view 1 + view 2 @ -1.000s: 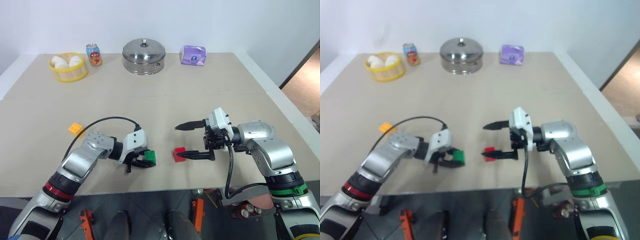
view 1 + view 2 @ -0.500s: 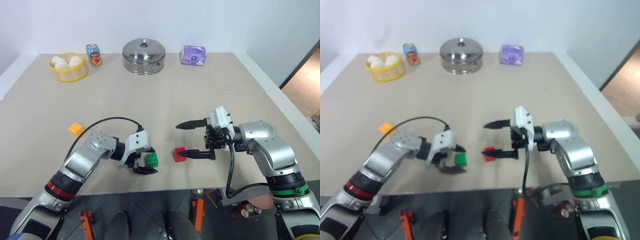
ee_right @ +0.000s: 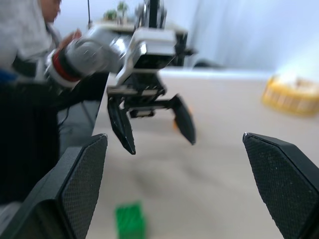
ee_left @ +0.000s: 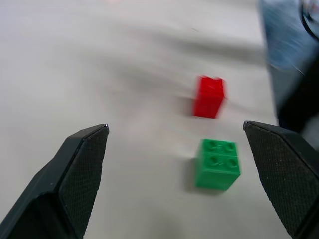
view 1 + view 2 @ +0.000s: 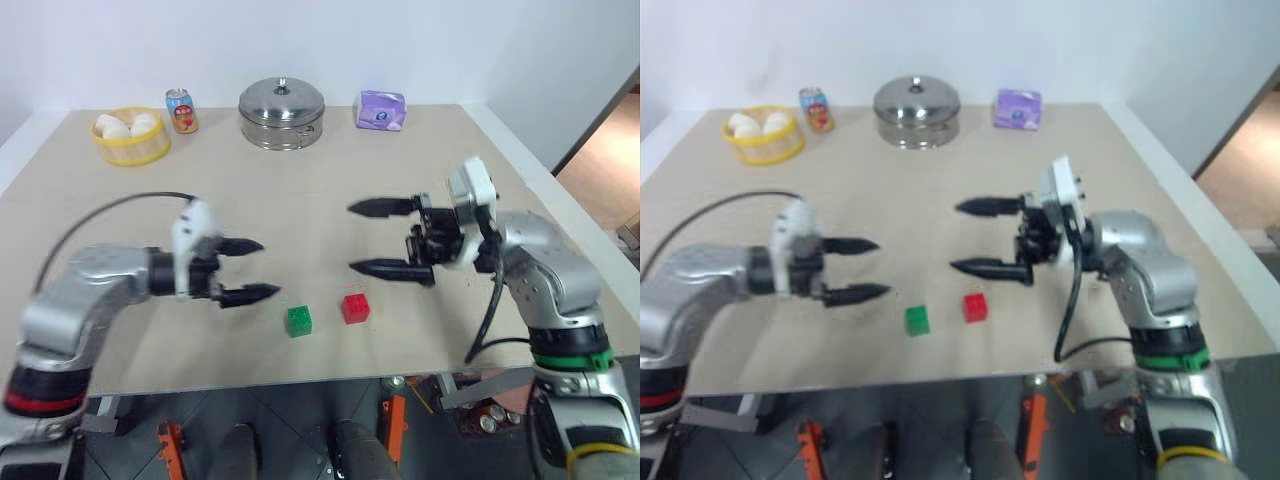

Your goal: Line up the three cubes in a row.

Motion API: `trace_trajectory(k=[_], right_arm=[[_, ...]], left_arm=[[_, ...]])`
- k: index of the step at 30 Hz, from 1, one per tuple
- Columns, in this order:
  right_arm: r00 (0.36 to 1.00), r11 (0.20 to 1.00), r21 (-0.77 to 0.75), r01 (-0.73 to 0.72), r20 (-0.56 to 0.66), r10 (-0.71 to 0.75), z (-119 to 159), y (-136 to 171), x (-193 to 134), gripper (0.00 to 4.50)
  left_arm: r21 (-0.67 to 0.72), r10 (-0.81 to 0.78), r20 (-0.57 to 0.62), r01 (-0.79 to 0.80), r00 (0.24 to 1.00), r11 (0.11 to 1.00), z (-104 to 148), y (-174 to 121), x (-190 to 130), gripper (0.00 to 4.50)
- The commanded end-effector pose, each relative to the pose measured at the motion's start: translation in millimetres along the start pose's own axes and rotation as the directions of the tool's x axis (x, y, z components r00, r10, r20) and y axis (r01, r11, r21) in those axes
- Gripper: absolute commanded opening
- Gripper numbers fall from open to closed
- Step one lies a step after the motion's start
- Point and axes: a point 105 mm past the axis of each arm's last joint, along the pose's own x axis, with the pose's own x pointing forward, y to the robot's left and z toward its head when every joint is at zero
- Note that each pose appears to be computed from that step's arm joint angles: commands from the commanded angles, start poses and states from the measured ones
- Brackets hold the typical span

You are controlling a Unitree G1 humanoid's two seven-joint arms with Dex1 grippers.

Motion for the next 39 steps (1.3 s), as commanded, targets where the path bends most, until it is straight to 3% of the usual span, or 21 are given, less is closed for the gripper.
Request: trace_trajectory(k=[1, 7, 14, 26, 31, 39], right_arm=[[1.000, 1.000, -0.023, 0.015, 0.017, -0.015, 0, -10, 5, 4.50], [1.000, 0.999, -0.042, -0.027, 0.007, 0.028, -8, -15, 19, 4.50], [0.998, 0.997, -0.052, -0.059, -0.004, 0.058, -11, -16, 24, 4.50], [0.999, 0.997, -0.057, -0.052, -0.013, 0.052, -16, -15, 26, 4.50], [0.999, 0.997, -0.062, -0.035, -0.013, 0.034, -15, -14, 23, 4.50], [1.000, 0.998, -0.069, -0.008, -0.011, 0.007, -13, -15, 19, 4.50]], left_arm=[[0.037, 0.192, -0.010, -0.192, 0.981, 0.981, -1, 22, -30, 4.48], [-0.037, 0.440, -0.032, -0.441, 0.897, 0.897, -31, 45, -75, 4.48], [-0.062, 0.566, 0.006, -0.564, 0.825, 0.823, -40, 58, -88, 4.48], [-0.070, 0.582, -0.067, -0.585, 0.811, 0.808, -60, 103, -92, 4.48], [-0.052, 0.523, -0.145, -0.534, 0.840, 0.844, -77, 107, -75, 4.48], [-0.045, 0.553, -0.220, -0.575, 0.803, 0.817, -97, 116, -68, 4.48]])
